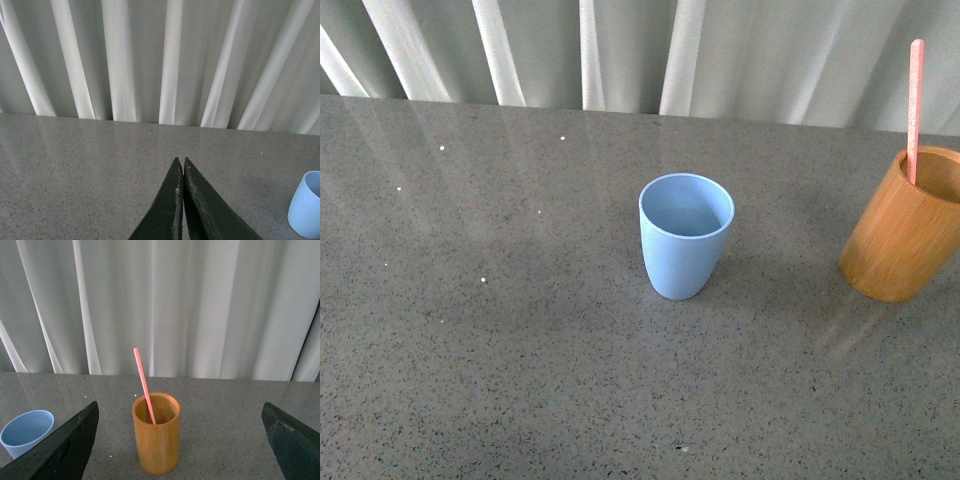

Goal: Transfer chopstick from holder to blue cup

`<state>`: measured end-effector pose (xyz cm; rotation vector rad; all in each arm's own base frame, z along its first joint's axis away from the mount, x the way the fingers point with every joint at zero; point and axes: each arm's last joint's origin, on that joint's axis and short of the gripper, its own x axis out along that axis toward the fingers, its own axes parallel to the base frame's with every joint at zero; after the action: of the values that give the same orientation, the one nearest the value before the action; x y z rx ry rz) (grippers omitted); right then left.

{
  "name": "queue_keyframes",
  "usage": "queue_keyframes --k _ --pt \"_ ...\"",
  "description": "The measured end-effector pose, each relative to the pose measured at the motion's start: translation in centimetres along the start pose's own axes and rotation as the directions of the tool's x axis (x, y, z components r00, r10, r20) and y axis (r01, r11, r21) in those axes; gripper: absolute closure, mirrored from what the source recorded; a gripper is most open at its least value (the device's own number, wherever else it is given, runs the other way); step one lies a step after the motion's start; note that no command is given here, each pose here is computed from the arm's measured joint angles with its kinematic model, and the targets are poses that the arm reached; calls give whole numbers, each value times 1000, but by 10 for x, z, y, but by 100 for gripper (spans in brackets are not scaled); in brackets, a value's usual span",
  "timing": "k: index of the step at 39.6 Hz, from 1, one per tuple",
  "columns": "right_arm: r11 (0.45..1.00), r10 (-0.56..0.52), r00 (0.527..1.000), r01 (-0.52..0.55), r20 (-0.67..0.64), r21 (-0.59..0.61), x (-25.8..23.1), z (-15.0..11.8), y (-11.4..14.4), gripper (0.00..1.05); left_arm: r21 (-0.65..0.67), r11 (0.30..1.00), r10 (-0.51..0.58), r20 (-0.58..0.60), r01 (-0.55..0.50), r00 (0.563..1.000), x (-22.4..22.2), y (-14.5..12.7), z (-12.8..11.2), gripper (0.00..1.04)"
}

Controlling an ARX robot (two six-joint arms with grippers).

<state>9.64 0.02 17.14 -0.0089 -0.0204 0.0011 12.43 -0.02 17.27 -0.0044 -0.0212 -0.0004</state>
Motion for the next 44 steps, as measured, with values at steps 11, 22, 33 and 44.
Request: queue_keyframes --k 11,22,33,44 --pt "1000 0 1000 0 0 0 0 0 0 10 0 1000 0 1 0 1000 -10 0 1 101" --pt "1000 0 1000 0 0 0 0 0 0 10 0 1000 0 1 0 1000 -15 0 0 101" --pt "1000 0 1000 0 0 0 0 0 0 10 0 1000 0 -22 0 1000 -26 0 -4 101" --pt "1000 0 1000 0 0 0 0 0 0 10 0 1000 -1 -6 1 1000 -28 0 -3 95"
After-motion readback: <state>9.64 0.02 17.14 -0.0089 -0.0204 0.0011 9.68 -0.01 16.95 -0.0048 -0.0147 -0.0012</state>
